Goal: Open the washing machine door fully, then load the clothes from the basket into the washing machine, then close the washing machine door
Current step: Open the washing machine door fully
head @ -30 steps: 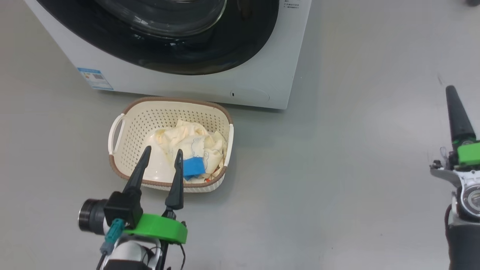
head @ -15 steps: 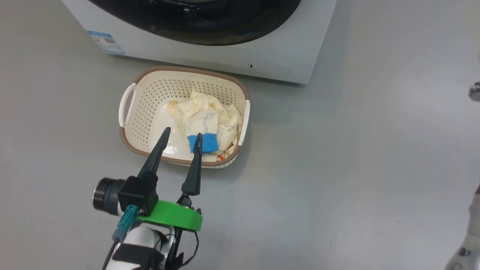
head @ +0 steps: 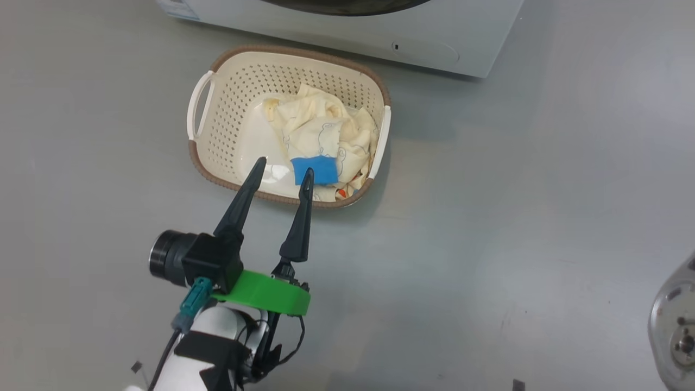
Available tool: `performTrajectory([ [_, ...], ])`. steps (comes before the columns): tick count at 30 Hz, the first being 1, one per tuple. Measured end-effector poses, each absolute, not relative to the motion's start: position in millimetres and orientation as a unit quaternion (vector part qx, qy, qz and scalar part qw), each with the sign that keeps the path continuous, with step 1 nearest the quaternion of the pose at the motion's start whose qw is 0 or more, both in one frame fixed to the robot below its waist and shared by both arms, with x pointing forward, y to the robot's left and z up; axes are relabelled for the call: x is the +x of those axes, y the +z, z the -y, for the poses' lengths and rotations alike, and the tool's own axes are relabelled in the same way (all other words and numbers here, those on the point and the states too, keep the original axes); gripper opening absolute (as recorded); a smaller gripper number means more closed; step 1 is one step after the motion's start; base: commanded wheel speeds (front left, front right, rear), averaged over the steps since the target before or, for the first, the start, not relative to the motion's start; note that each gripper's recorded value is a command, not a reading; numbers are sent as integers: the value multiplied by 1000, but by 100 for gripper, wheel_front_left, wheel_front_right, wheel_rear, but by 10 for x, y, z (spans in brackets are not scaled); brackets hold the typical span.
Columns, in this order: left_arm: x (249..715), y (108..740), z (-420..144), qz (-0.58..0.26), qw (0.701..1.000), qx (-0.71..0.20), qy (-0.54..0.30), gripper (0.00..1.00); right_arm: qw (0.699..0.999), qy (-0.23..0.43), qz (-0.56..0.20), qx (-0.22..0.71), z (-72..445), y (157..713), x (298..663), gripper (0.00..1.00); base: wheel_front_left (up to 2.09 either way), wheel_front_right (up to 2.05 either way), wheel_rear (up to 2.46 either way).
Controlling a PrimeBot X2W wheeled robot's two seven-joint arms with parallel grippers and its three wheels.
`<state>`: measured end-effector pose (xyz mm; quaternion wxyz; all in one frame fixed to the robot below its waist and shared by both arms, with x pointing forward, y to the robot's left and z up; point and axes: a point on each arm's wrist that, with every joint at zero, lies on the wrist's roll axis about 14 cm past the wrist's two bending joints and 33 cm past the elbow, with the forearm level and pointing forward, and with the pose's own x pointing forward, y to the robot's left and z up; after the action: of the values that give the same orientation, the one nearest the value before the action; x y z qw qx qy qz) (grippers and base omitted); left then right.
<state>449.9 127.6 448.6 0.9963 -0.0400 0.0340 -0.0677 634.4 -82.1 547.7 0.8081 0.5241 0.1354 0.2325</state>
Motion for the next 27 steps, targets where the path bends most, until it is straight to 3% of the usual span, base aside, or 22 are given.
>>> performTrajectory([
  [13,4535,4390,-1370,-48,996,-45,-52,100,739,292,-231,561,262,5315,6633,0,0,0,0],
  [27,4540,4353,-1392,-56,996,-49,-50,100,691,335,-298,567,-335,5260,6726,0,0,0,0],
])
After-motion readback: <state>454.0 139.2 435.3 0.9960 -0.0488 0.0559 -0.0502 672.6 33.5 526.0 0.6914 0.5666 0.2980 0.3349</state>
